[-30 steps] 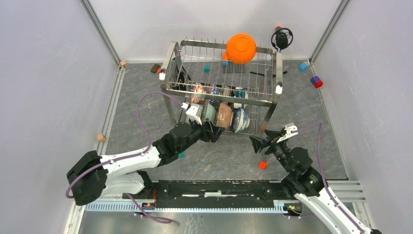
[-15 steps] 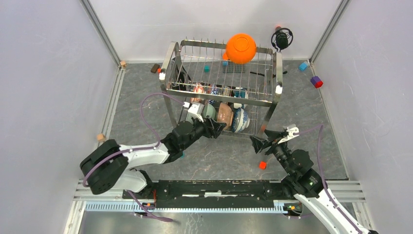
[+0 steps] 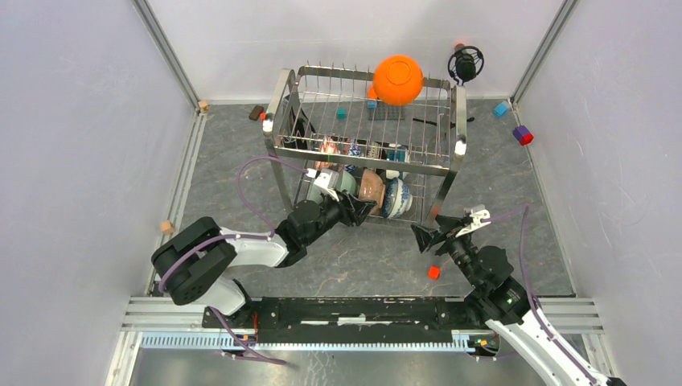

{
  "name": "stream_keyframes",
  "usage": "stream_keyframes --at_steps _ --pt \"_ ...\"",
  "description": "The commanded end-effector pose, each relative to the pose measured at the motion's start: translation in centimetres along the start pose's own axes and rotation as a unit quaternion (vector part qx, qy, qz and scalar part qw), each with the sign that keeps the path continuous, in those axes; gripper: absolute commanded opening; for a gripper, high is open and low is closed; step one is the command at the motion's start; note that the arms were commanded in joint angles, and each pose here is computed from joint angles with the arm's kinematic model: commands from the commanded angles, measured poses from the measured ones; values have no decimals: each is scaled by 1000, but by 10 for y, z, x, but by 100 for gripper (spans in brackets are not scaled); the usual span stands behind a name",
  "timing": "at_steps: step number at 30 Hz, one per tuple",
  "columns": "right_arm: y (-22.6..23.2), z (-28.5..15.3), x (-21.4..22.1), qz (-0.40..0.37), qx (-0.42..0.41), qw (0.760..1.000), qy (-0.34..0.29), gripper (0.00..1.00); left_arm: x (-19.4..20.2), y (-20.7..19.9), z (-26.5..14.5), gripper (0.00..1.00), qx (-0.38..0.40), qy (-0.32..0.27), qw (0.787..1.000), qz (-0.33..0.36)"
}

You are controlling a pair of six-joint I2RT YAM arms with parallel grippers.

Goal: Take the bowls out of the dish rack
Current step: Pick up the bowl from the dish rack.

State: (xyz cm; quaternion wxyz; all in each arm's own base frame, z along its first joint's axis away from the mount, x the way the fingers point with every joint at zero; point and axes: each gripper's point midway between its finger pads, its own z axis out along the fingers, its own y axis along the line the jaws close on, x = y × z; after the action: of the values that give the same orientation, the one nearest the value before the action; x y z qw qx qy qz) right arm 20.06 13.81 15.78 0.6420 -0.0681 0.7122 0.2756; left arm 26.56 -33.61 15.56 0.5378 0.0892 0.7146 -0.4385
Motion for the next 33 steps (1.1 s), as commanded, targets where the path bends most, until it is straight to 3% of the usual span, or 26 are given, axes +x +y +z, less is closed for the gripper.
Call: stream_keyframes --at_steps 1,13,27,33 --pt "5 3 -2 5 -14 1000 -11 81 -2 -5 2 57 35 -11 999 4" --pt "4 4 0 2 -12 1000 -11 80 9 -12 8 37 76 -1 997 -15" --pt "1 4 2 6 -5 1000 -8 80 2 -31 7 2 123 -8 992 -20" --pt "0 5 3 6 0 1000 -4 80 -6 -52 4 2 171 -12 985 -17"
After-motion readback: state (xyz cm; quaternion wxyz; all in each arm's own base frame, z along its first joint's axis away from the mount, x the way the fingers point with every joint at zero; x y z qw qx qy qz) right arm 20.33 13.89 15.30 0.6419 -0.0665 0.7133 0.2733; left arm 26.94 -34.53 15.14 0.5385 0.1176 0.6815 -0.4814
